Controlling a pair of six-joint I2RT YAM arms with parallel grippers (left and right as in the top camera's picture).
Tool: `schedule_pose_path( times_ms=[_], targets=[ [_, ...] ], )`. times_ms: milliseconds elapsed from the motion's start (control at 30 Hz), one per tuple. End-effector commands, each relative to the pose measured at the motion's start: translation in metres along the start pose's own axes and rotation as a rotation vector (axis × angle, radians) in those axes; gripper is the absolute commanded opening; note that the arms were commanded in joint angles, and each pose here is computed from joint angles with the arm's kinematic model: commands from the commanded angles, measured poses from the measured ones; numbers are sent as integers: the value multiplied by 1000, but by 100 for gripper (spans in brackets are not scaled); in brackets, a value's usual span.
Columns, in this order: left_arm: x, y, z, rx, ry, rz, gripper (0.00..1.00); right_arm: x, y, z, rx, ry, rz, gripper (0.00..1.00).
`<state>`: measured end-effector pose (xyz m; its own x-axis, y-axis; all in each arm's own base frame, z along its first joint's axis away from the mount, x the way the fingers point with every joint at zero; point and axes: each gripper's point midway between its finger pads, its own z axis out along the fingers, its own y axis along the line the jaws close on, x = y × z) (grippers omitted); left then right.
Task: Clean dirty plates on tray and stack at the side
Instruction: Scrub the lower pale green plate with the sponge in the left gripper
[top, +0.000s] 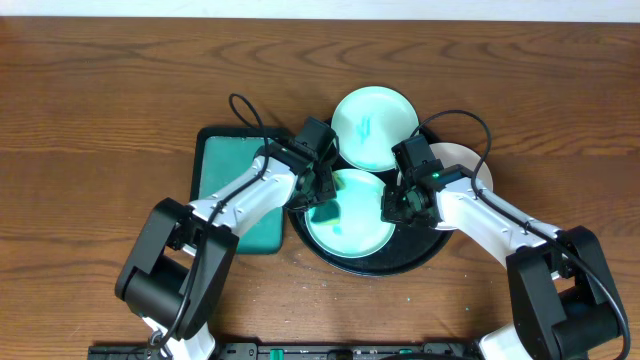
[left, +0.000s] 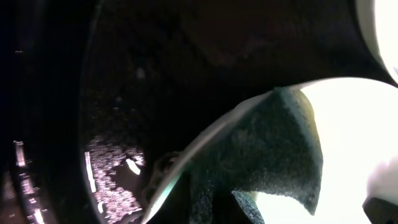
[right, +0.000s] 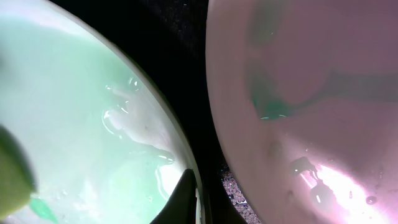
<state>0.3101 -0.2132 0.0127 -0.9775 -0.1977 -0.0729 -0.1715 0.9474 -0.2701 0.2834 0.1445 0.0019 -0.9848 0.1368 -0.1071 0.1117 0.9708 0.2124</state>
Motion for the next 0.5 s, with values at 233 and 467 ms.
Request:
schedule_pose_path(
  times_ms=[233, 467],
  targets=[
    [34, -40, 36, 231, 206, -15, 7, 3, -13, 13, 67, 13, 20, 1],
    [82, -87, 44, 426, 381, 104, 8, 5, -13, 13, 70, 17, 20, 1]
  ],
)
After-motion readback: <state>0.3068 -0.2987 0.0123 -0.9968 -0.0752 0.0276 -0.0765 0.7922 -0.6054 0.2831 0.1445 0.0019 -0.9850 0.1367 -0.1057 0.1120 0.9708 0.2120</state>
